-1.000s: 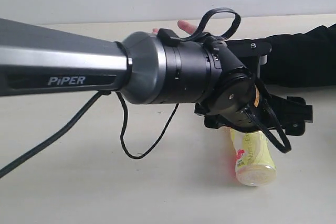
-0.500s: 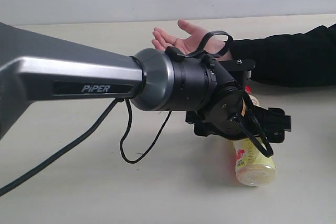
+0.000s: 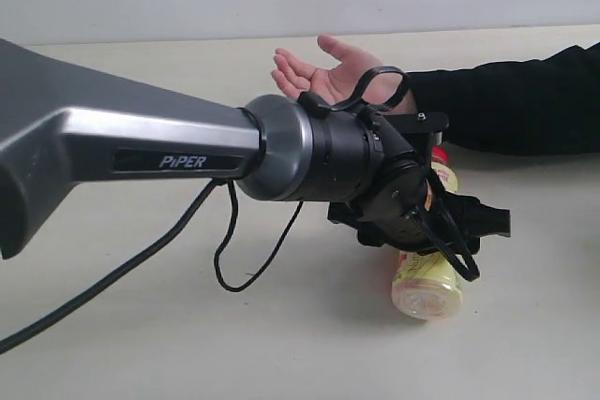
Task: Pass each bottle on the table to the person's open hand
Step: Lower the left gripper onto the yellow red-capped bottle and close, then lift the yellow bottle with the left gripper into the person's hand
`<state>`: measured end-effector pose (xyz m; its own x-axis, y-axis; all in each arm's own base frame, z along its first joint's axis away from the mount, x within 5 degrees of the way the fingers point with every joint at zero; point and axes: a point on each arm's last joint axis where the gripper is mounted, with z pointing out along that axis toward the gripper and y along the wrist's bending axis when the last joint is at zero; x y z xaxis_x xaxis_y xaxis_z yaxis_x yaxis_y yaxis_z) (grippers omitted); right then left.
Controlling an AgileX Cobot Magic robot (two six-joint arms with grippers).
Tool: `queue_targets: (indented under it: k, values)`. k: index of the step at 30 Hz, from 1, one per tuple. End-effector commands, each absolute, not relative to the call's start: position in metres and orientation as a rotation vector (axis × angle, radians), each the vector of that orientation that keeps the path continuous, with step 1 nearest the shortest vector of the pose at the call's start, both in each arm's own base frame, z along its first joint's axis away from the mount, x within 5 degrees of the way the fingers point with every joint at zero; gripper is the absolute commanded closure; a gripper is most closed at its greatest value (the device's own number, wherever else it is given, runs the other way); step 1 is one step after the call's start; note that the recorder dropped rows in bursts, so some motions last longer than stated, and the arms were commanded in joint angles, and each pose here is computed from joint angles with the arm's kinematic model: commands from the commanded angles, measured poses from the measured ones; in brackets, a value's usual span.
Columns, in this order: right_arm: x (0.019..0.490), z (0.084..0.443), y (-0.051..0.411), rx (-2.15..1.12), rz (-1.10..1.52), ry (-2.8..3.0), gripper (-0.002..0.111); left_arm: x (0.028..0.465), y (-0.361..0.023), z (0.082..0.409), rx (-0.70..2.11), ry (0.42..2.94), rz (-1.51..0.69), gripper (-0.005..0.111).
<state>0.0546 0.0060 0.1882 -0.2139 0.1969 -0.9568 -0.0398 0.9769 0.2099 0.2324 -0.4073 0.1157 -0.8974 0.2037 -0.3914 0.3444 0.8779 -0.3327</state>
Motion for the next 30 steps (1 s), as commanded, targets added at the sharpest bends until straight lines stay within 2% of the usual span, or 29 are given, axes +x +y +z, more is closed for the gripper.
queue_targets:
  k: [1,5,11,18,22,24,30]
  values:
    - [0.054,0.188,0.006,0.115,0.216,1.767,0.108,0.237,-0.405,0.117,0.393,2.709,-0.553,0.084]
    - [0.054,0.188,0.006,0.115,0.216,1.767,0.108,0.239,-0.401,0.124,0.391,2.712,-0.541,0.107]
    - [0.054,0.188,0.006,0.115,0.216,1.767,0.108,0.236,-0.395,0.154,0.519,2.672,-0.505,0.107]
    - [0.054,0.188,0.006,0.115,0.216,1.767,0.108,0.231,-0.381,0.235,0.550,2.502,-0.603,0.107]
    - [0.054,0.188,0.006,0.115,0.216,1.767,0.108,0.257,-0.357,0.260,0.429,2.467,-0.626,0.107]
    - [0.054,0.188,0.006,0.115,0.216,1.767,0.108,0.283,-0.338,0.270,0.287,2.506,-0.629,0.107]
    - [0.054,0.188,0.006,0.115,0.216,1.767,0.108,0.325,-0.308,0.284,0.050,2.458,-0.729,0.107]
